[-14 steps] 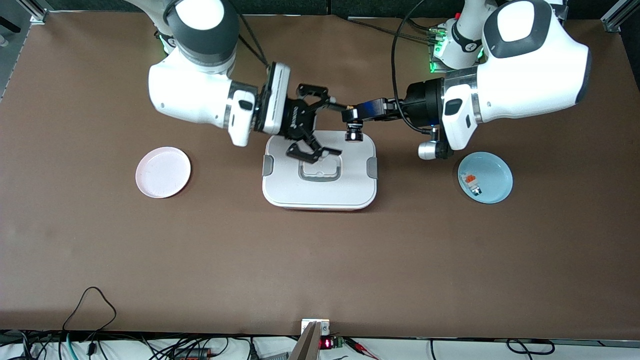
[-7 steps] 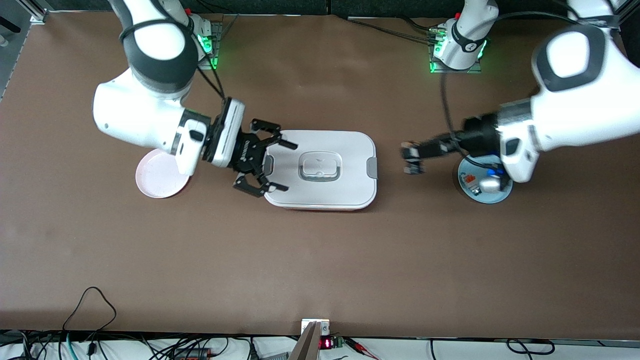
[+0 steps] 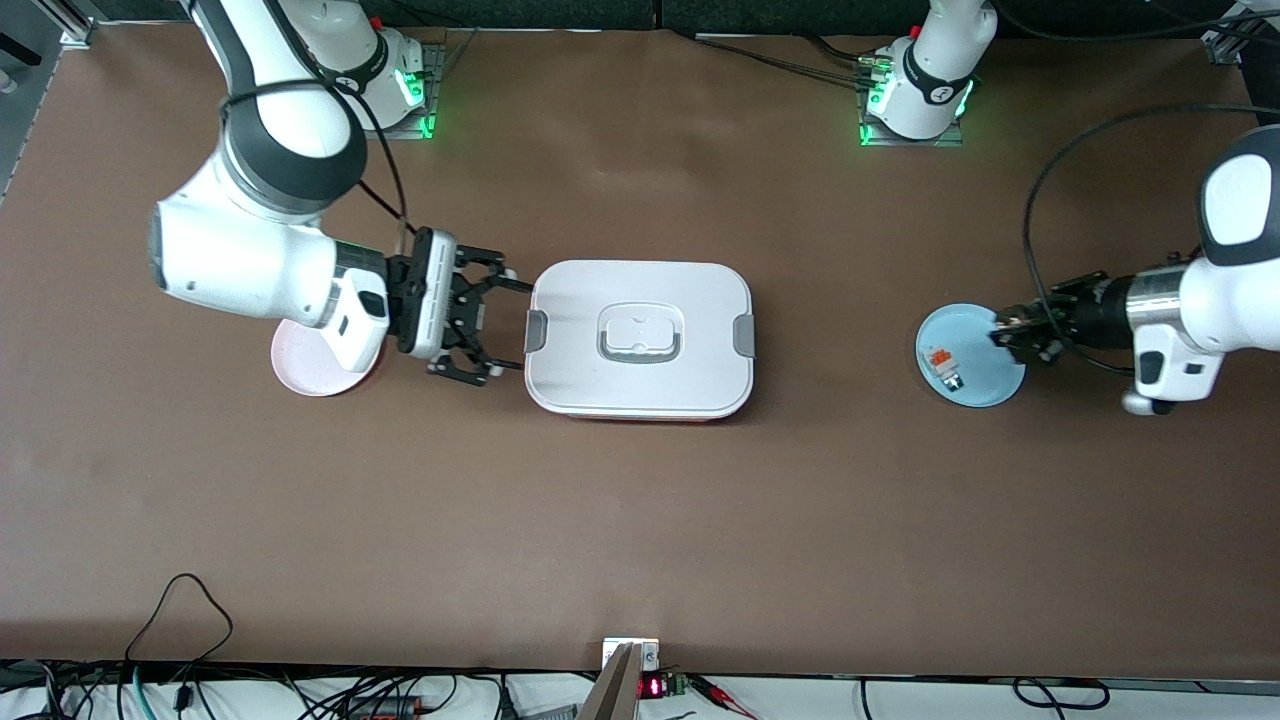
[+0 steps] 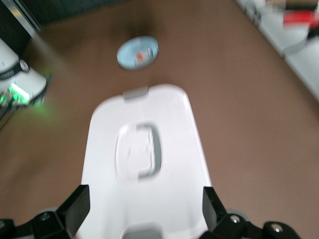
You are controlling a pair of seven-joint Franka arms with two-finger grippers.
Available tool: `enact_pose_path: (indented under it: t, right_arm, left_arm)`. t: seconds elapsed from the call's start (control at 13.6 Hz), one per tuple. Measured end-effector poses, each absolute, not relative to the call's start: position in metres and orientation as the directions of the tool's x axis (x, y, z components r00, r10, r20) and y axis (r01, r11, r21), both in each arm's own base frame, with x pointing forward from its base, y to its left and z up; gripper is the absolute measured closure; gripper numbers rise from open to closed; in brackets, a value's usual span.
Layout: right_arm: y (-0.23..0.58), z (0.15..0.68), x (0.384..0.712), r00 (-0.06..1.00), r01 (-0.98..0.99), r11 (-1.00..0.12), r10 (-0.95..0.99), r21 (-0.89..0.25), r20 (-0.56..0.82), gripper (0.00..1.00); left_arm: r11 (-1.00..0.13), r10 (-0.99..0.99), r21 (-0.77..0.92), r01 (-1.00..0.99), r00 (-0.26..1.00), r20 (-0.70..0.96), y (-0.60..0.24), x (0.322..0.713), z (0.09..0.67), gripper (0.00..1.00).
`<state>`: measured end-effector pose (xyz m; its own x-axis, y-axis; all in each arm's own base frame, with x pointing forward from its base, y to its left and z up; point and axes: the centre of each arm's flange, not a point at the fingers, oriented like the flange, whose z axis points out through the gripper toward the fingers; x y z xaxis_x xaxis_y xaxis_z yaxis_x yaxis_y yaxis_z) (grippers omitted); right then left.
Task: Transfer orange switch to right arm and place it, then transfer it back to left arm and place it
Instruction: 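Lower the switch onto the light blue plate and open the left gripper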
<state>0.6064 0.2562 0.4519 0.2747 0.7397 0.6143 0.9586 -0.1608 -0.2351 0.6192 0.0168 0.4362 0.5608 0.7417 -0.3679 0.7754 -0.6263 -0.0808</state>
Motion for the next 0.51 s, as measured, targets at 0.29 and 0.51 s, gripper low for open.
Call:
enact_pose_path:
  t: [0.29,0.51]
  right_arm:
    - [0.239,0.457,0.601,0.439,0.893,-0.319,0.771,-0.318,0.460,0.00]
    - [0.200,0.451,0.607,0.673,0.728,-0.523,0.668,-0.444,0.318,0.00]
  left_arm:
    - [-0.397,0.907,-0.255,0.882,0.333,-0.259,0.047,0.626,0.392,0.51]
    - [-0.142,0.988,-0.313,0.939,0.114,-0.107,0.073,0.631,0.373,0.51]
